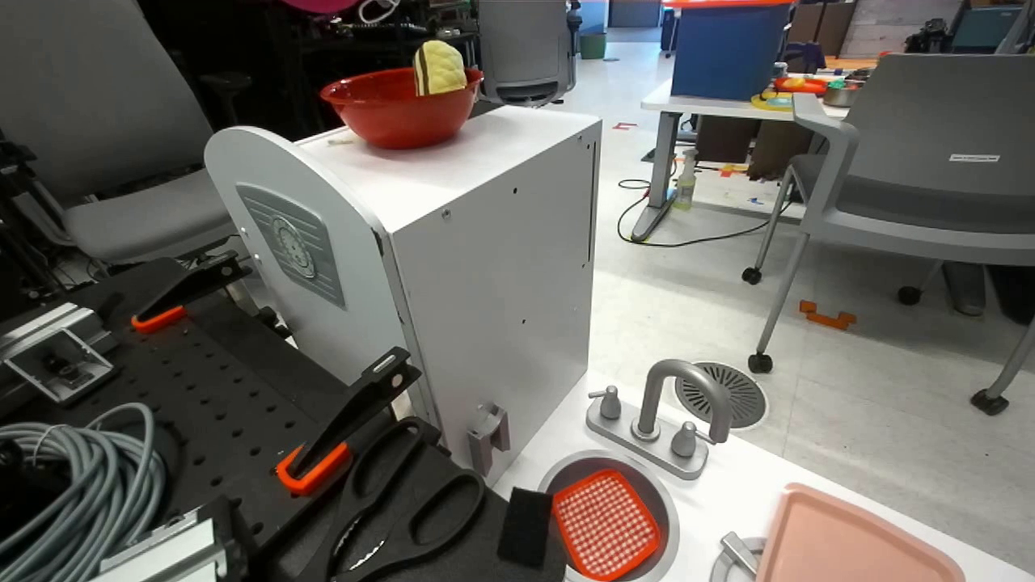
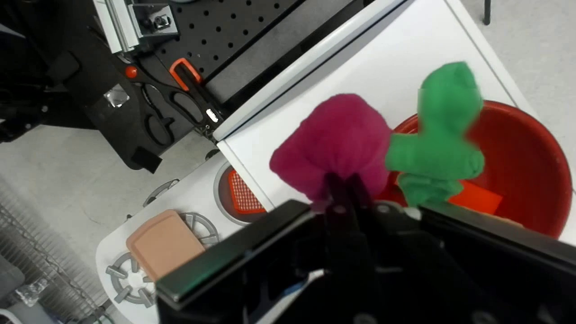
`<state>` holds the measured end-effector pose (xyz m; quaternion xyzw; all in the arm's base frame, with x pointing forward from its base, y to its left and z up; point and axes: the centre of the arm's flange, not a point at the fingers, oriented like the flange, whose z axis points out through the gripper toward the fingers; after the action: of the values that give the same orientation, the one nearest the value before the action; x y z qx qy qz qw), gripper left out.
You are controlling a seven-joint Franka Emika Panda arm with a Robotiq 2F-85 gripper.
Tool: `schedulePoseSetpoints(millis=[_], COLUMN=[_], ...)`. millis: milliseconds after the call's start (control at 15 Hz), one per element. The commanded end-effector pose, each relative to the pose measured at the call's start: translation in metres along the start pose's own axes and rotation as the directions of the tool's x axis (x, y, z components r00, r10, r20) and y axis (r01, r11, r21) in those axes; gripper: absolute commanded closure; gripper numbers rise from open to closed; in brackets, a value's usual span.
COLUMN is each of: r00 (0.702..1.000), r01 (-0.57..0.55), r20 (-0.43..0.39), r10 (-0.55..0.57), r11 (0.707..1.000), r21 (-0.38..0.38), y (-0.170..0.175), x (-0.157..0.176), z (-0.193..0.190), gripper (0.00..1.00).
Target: Remove the tulip plush toy from the bowl and put it in the sink.
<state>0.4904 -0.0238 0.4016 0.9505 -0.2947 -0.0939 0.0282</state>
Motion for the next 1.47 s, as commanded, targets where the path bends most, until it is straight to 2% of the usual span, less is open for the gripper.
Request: schedulePoseSetpoints(millis=[0, 533, 733, 1400], r00=[0.999, 0.993, 0.993, 0.988], r01=[-0.048, -0.112, -0.110, -0.140], r20=[-0.002, 0.036, 0.045, 0.074], r10=[0.048, 0.109, 0.106, 0.135], r11=[0.998, 0.991, 0.989, 0.988], r21=[0.038, 0.078, 0.101, 0.069], y=[0.028, 0.080, 0.088, 0.105], x=[0.004, 0.042, 0.060, 0.115], z=[-0.005, -0.005, -0.005, -0.019], gripper=[0.99, 0.99, 0.99, 0.99])
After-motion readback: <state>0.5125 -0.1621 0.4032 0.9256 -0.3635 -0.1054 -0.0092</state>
